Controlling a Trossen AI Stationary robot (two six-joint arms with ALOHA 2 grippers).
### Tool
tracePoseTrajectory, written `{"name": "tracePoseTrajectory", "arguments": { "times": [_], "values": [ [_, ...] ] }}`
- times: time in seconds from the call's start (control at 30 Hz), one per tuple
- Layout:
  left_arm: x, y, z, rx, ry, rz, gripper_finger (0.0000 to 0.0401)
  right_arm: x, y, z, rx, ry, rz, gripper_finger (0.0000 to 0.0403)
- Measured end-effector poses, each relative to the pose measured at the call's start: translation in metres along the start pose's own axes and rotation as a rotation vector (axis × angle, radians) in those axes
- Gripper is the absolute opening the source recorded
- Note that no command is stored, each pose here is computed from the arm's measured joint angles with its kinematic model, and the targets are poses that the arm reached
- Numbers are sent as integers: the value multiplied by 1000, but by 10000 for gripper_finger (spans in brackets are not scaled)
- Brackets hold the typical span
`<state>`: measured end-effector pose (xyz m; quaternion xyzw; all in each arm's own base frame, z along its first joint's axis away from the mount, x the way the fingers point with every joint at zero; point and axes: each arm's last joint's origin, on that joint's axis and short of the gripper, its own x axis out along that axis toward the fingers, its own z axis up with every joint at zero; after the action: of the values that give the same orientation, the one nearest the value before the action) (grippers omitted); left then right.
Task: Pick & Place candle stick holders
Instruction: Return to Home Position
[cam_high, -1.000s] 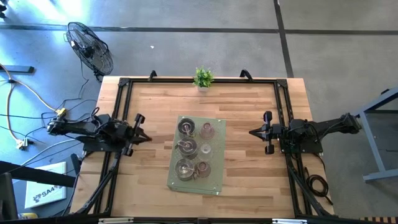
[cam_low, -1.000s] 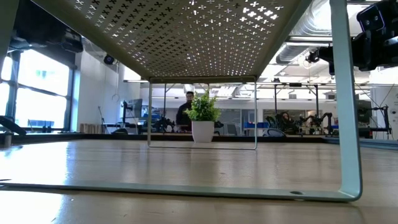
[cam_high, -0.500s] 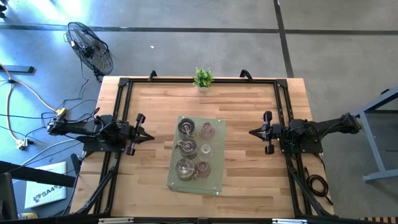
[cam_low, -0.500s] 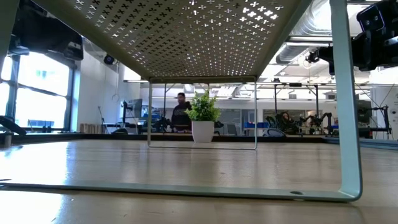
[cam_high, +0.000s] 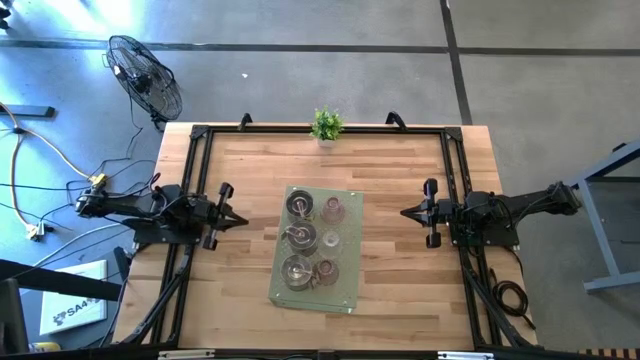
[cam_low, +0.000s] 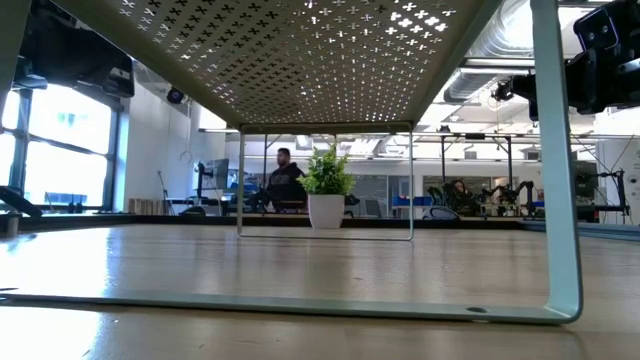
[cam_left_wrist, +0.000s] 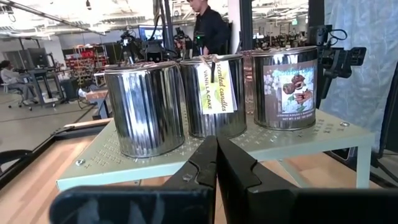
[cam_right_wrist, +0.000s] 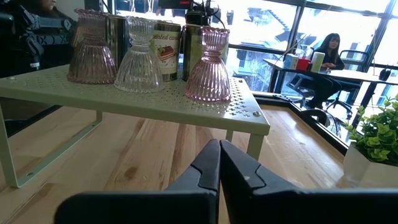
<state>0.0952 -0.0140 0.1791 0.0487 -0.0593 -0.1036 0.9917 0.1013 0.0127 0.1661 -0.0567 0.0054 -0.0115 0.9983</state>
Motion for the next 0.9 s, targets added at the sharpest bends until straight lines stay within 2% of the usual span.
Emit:
{"name": "tracePoseTrajectory", "arguments": {
  "times": [0.9],
  "values": [
    [0, 0, 0, 0, 0, -1, 0, 0, 0, 0, 0, 0, 0, 7]
  ]
}}
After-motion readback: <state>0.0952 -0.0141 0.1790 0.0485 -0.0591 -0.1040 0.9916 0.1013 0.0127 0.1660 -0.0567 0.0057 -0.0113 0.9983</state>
